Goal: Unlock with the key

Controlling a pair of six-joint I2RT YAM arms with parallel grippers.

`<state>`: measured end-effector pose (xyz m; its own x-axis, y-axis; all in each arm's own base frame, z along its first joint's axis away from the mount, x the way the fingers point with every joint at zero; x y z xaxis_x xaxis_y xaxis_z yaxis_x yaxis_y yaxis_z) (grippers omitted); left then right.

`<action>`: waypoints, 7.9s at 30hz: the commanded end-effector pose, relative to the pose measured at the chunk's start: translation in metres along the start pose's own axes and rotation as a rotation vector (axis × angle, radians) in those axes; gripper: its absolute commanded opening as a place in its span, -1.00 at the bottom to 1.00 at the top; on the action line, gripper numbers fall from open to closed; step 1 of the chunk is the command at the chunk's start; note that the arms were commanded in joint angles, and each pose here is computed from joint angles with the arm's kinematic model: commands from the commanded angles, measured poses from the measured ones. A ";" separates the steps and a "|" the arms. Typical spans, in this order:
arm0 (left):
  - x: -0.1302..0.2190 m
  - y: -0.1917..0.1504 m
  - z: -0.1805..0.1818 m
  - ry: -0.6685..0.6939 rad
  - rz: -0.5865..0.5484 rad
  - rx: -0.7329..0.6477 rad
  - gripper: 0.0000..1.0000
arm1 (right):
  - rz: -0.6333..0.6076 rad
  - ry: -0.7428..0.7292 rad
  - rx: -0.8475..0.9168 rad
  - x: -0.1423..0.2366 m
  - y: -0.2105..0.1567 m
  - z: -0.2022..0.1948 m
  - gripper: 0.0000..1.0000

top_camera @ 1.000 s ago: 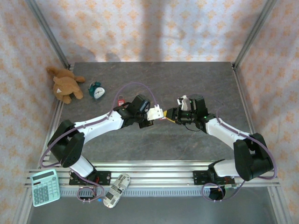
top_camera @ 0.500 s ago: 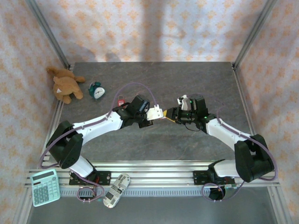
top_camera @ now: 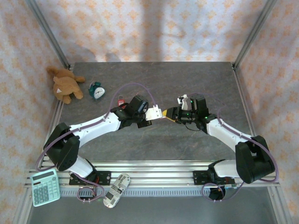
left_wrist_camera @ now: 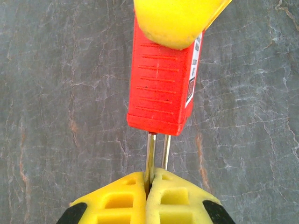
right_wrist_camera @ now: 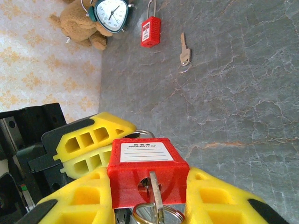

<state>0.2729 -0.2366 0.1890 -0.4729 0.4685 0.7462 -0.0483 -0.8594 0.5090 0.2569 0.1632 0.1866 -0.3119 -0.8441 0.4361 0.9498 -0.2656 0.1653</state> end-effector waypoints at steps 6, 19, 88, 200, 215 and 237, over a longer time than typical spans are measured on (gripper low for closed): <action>0.014 -0.013 0.010 0.076 0.097 0.030 -0.92 | -0.070 -0.032 -0.008 0.008 0.007 -0.006 -0.55; 0.043 0.011 0.020 0.288 -0.025 0.163 -0.08 | -0.099 -0.012 -0.025 0.004 0.016 -0.002 -0.55; -0.070 0.044 -0.050 0.966 -0.091 -0.305 0.14 | -0.097 -0.009 -0.194 0.008 0.003 -0.005 -0.56; -0.093 0.073 0.052 -0.073 0.100 0.011 -0.20 | -0.741 -0.542 -0.217 0.091 0.029 -0.072 0.24; -0.114 0.064 0.026 -0.223 0.087 0.099 -0.19 | -0.728 -0.553 -0.211 0.092 0.025 -0.075 0.23; -0.181 0.019 0.059 -0.102 0.254 -0.022 -0.17 | -0.714 -0.574 -0.203 0.088 0.026 -0.081 0.23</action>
<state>0.3912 -0.3360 0.1025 -0.3434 0.3219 0.8823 0.0421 -0.9332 0.3569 0.2566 0.0474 0.1630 -0.7422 -0.1265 0.6581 0.4944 -0.7664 0.4102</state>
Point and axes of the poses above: each hand's point on the last joint's axis, 136 mm out from that joint toward the fingers, its own x axis back along the fingers, its own z axis along the line the jaws close on, y = z × x, the point moved 8 cm from there along x, back along the fingers, and after that the axes turned 8 degrees about -x, right-handed, at the moved point
